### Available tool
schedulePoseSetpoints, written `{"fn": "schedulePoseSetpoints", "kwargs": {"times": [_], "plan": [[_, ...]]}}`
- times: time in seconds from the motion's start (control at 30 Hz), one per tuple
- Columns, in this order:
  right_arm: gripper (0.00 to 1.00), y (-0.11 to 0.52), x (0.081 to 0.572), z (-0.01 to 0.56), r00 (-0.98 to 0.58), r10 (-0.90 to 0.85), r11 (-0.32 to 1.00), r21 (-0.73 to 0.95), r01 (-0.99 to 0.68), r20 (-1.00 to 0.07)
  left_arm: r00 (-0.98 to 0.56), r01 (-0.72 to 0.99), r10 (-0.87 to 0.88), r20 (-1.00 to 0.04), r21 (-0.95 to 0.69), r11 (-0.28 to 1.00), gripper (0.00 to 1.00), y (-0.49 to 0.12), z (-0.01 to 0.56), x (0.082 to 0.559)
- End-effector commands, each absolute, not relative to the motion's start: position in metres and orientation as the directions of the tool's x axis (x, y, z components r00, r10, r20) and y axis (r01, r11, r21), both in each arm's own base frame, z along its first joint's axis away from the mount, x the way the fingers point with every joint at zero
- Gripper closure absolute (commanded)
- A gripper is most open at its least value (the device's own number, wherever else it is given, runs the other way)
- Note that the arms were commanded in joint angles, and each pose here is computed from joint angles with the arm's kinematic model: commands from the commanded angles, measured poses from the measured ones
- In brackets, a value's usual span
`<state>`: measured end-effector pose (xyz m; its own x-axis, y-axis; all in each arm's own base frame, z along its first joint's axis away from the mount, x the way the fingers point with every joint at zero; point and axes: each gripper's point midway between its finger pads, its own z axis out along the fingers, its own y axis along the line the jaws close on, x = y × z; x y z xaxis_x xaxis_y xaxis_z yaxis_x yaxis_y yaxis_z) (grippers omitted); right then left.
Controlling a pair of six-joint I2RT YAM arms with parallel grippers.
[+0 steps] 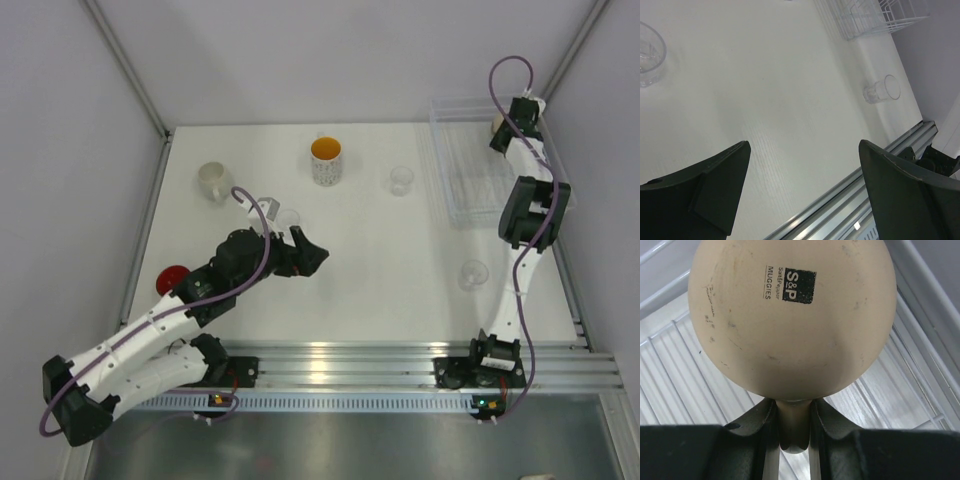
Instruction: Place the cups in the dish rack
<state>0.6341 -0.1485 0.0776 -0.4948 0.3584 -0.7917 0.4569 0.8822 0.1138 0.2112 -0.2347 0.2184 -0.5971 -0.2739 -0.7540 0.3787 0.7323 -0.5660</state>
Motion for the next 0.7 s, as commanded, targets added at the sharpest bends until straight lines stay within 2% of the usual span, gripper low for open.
{"fn": "schedulePoseSetpoints", "kwargs": {"times": [0.0, 0.1, 0.13, 0.2, 0.43, 0.67], "plan": [[0.81, -0.179, 0.665, 0.159, -0.255, 0.343, 0.861, 0.194, 0.469, -0.904, -0.587, 0.392, -0.290, -0.756, -0.579, 0.715, 0.05, -0.238, 0.227, 0.211], [0.70, -0.183, 0.664, 0.156, -0.261, 0.338, 0.864, 0.188, 0.468, -0.904, -0.592, 0.389, -0.286, -0.753, -0.578, 0.717, 0.05, -0.240, 0.226, 0.212], [0.63, -0.184, 0.664, 0.156, -0.266, 0.332, 0.866, 0.181, 0.466, -0.905, -0.594, 0.389, -0.284, -0.752, -0.578, 0.718, 0.05, -0.240, 0.225, 0.213], [0.58, -0.185, 0.663, 0.157, -0.272, 0.315, 0.870, 0.162, 0.466, -0.909, -0.601, 0.389, -0.279, -0.749, -0.579, 0.717, 0.05, -0.242, 0.224, 0.213], [0.52, -0.184, 0.654, 0.179, -0.267, 0.302, 0.874, 0.154, 0.461, -0.915, -0.603, 0.388, -0.284, -0.745, -0.585, 0.712, 0.05, -0.244, 0.227, 0.213], [0.51, -0.172, 0.626, 0.200, -0.256, 0.393, 0.843, 0.234, 0.485, -0.883, -0.591, 0.404, -0.283, -0.756, -0.581, 0.707, 0.05, -0.244, 0.234, 0.213]]}}
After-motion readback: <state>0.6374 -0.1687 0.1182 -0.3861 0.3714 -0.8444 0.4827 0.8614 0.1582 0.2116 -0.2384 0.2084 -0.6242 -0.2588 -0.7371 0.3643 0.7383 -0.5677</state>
